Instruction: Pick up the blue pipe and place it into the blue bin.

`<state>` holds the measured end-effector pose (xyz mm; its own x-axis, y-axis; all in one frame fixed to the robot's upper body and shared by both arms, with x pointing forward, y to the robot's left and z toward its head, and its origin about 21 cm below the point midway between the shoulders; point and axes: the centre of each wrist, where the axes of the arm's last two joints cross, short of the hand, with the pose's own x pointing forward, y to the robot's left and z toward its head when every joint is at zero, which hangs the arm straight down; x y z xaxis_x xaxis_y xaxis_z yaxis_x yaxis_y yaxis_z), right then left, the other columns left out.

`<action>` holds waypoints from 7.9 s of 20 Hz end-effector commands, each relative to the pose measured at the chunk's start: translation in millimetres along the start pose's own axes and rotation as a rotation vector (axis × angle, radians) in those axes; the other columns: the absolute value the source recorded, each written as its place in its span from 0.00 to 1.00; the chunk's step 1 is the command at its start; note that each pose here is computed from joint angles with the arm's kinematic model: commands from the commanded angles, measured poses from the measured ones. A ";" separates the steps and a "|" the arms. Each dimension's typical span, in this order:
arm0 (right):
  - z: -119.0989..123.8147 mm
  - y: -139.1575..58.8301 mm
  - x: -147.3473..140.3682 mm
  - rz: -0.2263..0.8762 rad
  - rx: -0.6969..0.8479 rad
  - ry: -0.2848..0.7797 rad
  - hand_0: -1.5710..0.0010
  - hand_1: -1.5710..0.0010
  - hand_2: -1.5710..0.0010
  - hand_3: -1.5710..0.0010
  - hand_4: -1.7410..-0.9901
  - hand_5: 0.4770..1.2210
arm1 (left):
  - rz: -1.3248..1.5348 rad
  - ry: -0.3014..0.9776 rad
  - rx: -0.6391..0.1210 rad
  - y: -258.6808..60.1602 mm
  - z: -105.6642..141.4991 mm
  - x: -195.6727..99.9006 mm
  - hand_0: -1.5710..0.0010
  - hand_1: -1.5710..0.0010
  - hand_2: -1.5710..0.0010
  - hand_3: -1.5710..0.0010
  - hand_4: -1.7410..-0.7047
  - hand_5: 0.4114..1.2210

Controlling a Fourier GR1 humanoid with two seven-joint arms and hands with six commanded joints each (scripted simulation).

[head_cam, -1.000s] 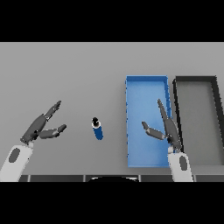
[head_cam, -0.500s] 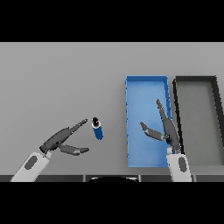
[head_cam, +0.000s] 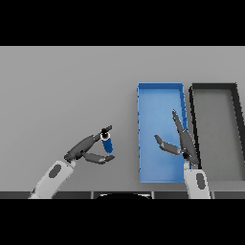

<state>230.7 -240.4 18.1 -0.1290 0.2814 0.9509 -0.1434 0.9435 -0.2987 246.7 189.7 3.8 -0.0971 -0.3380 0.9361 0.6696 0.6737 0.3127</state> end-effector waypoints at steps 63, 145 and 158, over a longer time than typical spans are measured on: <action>-12.7 -24.5 121.2 0.052 0.484 -0.360 1.00 1.00 1.00 1.00 0.68 0.07 | 0.100 -0.344 -0.050 -40.2 -56.5 66.6 0.00 0.00 0.00 0.00 0.26 1.00; -142.5 -63.6 206.7 -0.232 0.263 -0.182 0.00 0.00 0.00 0.00 0.32 1.00 | 0.049 -0.148 -0.086 -20.7 -51.3 55.3 1.00 1.00 1.00 1.00 0.77 0.07; -122.6 -55.0 76.7 -0.214 0.053 0.347 0.00 0.00 0.00 0.00 0.32 1.00 | 0.018 -0.172 -0.059 -21.0 -53.6 57.1 1.00 1.00 1.00 1.00 0.79 0.08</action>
<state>349.0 -249.4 116.9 0.2481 0.1327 0.9596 -0.1843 0.9789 -0.0878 266.5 121.0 42.2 -0.2045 -0.2071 0.9567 0.7135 0.6376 0.2905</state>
